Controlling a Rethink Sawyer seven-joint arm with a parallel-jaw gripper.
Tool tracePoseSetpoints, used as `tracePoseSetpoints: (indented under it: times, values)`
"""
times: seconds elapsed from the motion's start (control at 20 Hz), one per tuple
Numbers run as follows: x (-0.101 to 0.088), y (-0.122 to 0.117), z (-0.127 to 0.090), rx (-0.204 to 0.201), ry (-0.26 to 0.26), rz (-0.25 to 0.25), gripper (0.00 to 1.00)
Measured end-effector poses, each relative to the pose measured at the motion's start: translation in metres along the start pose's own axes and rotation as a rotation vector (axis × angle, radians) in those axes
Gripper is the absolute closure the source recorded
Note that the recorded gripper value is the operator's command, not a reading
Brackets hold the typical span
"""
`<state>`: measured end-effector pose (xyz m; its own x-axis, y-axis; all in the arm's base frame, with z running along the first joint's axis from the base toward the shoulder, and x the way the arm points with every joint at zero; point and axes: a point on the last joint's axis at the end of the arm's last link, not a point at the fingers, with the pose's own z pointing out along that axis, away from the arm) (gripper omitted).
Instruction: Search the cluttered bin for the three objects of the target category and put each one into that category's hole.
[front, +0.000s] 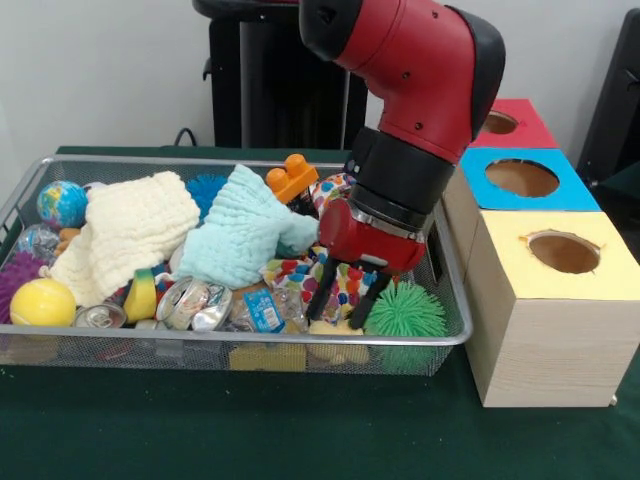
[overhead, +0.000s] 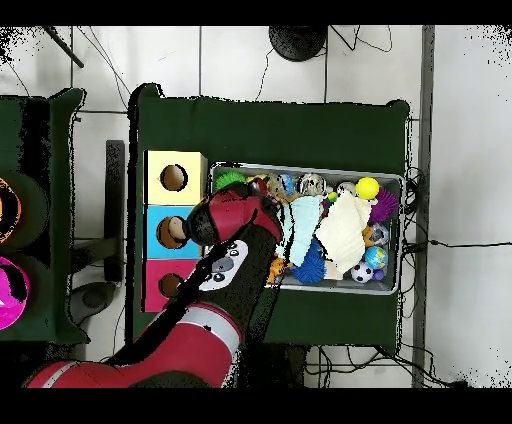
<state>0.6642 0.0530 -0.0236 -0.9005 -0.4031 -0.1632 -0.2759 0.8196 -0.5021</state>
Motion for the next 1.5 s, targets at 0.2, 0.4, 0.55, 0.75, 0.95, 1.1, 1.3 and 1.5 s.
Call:
tracePoseSetpoints:
  times: [0.2, 0.4, 0.55, 0.75, 0.95, 1.1, 1.3, 1.5]
  values:
    - [0.01, -0.021, 0.001, -0.006, 0.076, 0.035, 0.0]
    - [0.016, -0.041, 0.005, -0.005, 0.105, 0.068, 0.0]
    - [0.021, -0.047, 0.013, -0.017, 0.114, 0.09, 0.0]
    - [0.024, -0.044, 0.024, -0.059, 0.121, 0.127, 0.0]
    - [0.027, -0.033, 0.041, -0.162, 0.128, 0.212, 0.0]
    - [0.029, -0.033, 0.046, -0.227, 0.132, 0.276, 0.0]
    - [0.029, -0.04, 0.044, -0.282, 0.13, 0.338, 0.0]
    - [0.028, -0.036, 0.04, -0.332, 0.131, 0.374, 0.0]
